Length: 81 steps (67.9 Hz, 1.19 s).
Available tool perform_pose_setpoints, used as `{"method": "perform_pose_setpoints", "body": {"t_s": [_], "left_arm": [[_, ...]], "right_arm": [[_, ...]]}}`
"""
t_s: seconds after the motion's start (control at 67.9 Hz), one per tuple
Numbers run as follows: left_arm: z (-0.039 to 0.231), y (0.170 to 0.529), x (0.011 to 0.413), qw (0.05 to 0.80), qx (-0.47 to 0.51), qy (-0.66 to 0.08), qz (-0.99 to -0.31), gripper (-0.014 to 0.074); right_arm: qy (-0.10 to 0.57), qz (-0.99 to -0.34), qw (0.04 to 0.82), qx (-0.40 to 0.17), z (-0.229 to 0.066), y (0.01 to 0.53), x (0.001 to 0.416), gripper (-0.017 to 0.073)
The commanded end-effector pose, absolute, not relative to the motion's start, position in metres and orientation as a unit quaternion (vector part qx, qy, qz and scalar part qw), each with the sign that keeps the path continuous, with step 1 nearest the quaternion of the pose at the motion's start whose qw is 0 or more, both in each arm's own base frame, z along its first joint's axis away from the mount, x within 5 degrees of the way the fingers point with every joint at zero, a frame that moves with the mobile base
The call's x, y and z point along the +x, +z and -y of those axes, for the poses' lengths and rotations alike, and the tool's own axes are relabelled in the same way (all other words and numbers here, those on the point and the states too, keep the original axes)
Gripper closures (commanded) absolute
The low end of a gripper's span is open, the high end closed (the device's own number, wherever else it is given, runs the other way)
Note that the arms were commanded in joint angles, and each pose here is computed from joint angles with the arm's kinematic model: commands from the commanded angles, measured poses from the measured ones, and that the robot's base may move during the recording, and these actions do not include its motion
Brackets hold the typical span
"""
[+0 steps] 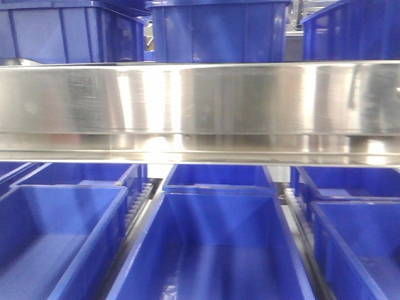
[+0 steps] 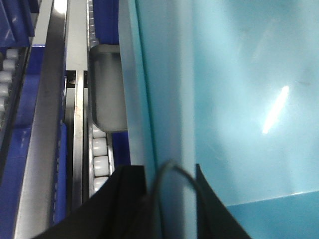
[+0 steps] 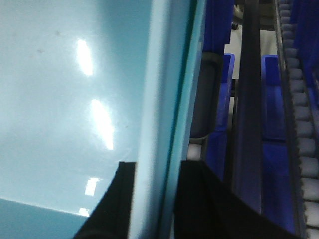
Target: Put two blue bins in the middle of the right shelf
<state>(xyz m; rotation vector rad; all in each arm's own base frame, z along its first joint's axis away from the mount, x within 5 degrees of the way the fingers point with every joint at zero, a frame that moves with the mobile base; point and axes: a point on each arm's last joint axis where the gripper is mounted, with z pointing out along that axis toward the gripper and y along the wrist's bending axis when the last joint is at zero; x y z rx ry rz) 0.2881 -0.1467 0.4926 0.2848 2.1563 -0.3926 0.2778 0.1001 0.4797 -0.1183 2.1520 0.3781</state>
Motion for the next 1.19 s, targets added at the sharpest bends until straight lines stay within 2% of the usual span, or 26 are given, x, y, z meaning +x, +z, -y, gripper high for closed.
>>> {"method": "perform_pose_setpoints", "body": {"t_s": [0.0,1.178], "left_arm": [[0.1477,0.5144,0.2788,0.5,0.118,-0.197,-0.835,0.0704],[0.1477,0.5145,0.2789,0.501,0.118,-0.197,-0.835,0.0704]], "right_arm": [[0.158,-0.846,0.506,-0.046,-0.0977,0.4943,0.2767,0.0713],[0.158,-0.846,0.506,-0.046,-0.0977,0.4943,0.2767,0.0713]]}}
